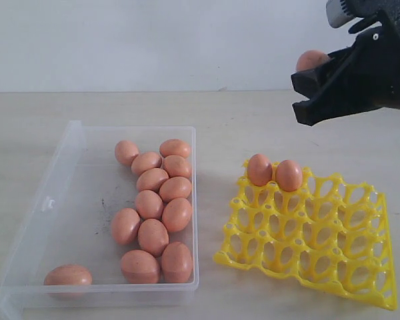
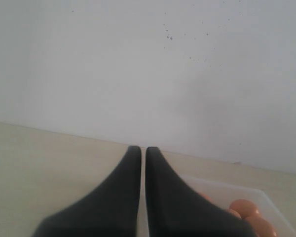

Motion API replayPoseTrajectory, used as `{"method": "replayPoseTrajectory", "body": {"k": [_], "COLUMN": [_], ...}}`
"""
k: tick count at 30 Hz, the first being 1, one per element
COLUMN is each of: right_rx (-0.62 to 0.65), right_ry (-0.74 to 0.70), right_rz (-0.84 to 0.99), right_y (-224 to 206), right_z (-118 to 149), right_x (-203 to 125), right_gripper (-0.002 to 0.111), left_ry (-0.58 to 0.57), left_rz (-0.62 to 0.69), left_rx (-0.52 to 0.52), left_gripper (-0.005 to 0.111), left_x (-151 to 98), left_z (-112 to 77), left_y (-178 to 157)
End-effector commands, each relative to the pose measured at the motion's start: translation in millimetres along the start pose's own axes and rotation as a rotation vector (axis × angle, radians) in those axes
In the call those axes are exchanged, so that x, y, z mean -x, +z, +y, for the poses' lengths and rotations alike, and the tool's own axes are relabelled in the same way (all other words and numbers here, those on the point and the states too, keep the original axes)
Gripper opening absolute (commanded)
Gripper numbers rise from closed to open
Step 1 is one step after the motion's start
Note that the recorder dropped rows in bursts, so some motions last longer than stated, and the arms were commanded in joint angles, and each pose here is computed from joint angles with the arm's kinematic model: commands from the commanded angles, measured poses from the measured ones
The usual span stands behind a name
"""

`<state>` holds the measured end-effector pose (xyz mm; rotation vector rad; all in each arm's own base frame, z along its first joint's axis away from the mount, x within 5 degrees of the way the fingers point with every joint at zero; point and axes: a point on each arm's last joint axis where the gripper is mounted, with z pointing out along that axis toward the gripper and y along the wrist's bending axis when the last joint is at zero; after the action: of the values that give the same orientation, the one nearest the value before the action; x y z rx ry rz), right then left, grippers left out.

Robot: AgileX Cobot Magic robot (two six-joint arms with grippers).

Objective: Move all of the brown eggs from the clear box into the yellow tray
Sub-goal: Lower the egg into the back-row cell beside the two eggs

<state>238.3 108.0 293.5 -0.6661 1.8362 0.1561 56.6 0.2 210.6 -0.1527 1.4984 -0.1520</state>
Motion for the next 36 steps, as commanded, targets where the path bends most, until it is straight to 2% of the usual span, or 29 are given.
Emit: {"method": "replayPoseTrajectory", "body": {"k": [1, 3, 6, 8, 11, 13, 19, 23, 29, 32, 36], "right_rx": [0.054, 0.109, 0.139, 0.179, 0.164, 0.145, 0.090, 0.076, 0.129, 0.024, -0.086], "right_ry": [-0.006, -0.020, 0.043, 0.141, 0.341, 0.388, 0.245, 0.395, 0.548, 0.692, 0.728], "right_rz": [-0.038, -0.054, -0.104, -0.242, -0.536, -0.620, -0.340, -0.238, -0.175, -0.168, -0.122], "right_y": [0, 2, 9, 12, 8, 8, 34, 54, 75, 66, 49], "right_z": [3, 8, 10, 14, 13, 11, 7, -1, 8, 4, -2], "right_x": [7, 7, 9, 14, 10, 4, -31, -56, -84, -104, -132], "right_gripper": [0.000, 0.000, 0.000, 0.000, 0.000, 0.000, 0.000, 0.000, 0.000, 0.000, 0.000], "left_ry": [-0.018, -0.018, -0.018, -0.018, -0.018, -0.018, -0.018, -0.018, -0.018, -0.018, -0.018], "left_rz": [-0.022, -0.022, -0.022, -0.022, -0.022, -0.022, -0.022, -0.022, -0.022, -0.022, -0.022], "left_rx": [0.003, 0.003, 0.003, 0.003, 0.003, 0.003, 0.003, 0.003, 0.003, 0.003, 0.003], "left_gripper": [0.004, 0.004, 0.004, 0.004, 0.004, 0.004, 0.004, 0.004, 0.004, 0.004, 0.004], "left_x": [3, 3, 3, 3, 3, 3, 3, 3, 3, 3, 3], "left_z": [0.1, 0.1, 0.1, 0.1, 0.1, 0.1, 0.1, 0.1, 0.1, 0.1, 0.1], "left_y": [0, 0, 0, 0, 0, 0, 0, 0, 0, 0, 0]}}
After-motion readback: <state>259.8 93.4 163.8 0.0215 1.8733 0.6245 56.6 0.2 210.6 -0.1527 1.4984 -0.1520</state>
